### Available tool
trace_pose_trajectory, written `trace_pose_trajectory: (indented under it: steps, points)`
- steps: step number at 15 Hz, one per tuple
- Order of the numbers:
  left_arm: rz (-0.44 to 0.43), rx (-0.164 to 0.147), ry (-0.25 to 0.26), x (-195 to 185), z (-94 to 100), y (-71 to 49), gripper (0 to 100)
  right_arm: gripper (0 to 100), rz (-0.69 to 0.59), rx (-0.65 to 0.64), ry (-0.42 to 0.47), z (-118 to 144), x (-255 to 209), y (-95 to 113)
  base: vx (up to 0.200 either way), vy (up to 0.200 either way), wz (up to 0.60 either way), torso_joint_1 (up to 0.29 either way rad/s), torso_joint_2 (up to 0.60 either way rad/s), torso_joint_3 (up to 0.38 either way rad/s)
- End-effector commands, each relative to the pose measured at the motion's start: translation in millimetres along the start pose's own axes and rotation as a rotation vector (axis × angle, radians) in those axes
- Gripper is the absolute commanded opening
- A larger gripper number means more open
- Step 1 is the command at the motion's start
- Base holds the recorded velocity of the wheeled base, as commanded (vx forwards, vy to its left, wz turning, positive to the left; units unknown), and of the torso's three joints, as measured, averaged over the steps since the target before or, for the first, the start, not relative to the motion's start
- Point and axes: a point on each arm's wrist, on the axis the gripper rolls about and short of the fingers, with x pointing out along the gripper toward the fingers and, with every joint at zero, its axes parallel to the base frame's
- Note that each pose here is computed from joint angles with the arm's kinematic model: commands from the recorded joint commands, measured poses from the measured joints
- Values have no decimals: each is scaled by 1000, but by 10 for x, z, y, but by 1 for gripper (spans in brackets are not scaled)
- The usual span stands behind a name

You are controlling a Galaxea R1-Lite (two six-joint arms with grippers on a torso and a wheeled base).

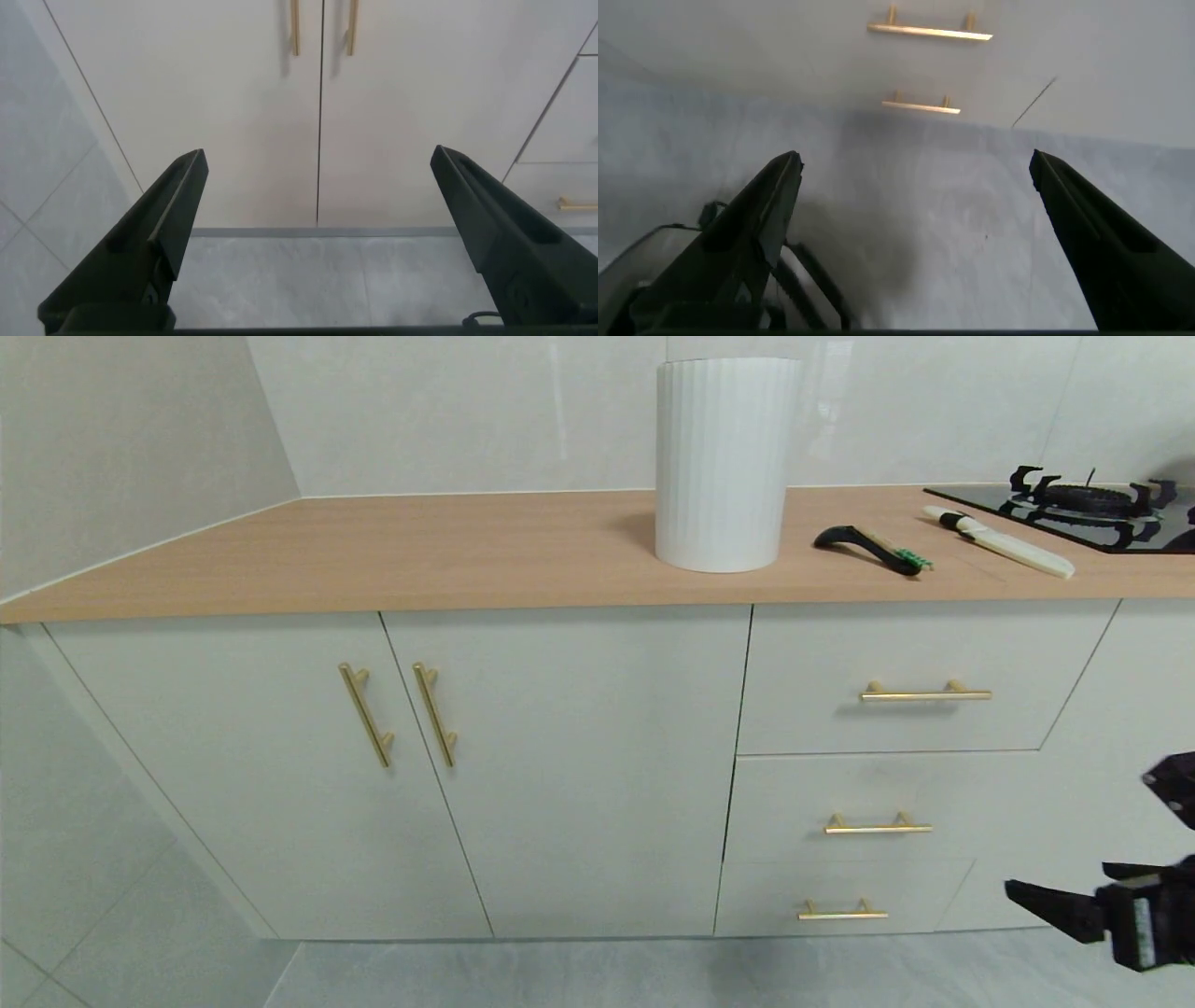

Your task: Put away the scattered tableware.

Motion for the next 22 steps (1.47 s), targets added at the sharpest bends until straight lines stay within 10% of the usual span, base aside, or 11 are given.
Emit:
trace_pose_trajectory:
  steps: [1,7,22]
  points:
    - [0,0,1,1,1,0,100,100,10,4,123,-82,1020,-48,0,0,0,0,0,0]
    - [-1,0,1,1,1,0,100,100,-29,19,25,-69,1917,-247,0,0,0,0,0,0]
    - [0,0,1,1,1,0,100,100,-71,-2,-29,-111,2526,-337,0,0,0,0,0,0]
